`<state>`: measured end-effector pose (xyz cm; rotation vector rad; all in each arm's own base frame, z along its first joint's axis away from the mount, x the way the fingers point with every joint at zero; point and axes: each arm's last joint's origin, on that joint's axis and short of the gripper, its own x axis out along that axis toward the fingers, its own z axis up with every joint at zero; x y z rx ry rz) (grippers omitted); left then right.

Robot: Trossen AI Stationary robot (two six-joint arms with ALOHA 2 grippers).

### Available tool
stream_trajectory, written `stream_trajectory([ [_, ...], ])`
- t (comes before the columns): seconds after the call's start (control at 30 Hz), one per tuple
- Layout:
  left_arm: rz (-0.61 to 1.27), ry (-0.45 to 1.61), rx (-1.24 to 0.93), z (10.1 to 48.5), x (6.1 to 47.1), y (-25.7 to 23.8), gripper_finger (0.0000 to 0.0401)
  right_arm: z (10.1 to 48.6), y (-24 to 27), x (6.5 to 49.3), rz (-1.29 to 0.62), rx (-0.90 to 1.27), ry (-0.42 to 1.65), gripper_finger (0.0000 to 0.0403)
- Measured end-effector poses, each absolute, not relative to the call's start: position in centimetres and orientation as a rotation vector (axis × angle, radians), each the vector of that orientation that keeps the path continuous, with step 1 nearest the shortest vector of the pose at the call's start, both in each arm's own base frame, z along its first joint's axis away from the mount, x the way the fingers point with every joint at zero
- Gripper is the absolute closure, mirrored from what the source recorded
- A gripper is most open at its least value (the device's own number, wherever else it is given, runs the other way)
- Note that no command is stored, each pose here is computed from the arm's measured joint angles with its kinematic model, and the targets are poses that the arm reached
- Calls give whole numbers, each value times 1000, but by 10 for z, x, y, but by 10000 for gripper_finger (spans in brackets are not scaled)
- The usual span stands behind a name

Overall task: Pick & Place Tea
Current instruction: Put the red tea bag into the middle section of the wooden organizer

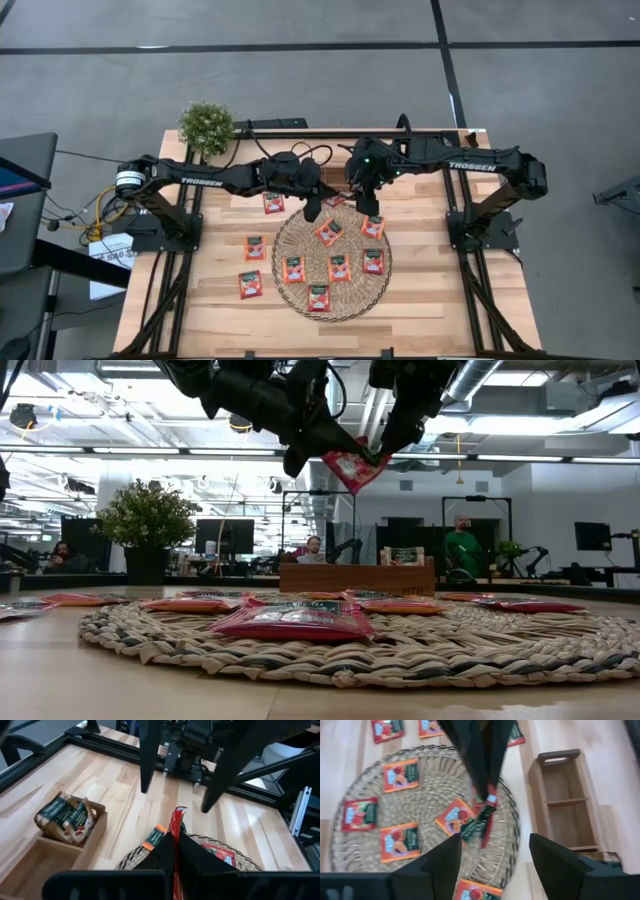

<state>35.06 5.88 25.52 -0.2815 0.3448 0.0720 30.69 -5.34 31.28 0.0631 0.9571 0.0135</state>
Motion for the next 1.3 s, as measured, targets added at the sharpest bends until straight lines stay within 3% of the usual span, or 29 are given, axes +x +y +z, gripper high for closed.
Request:
stream_trajectory([
  [0.8,16,245,-254,265,354,53,401,313,-63,310,61,242,905,191],
  [0.97,9,242,-253,265,355,51,401,314,-63,310,113,272,893,233],
  [1.3,-9,244,-265,265,355,50,401,314,-62,310,138,273,890,368],
])
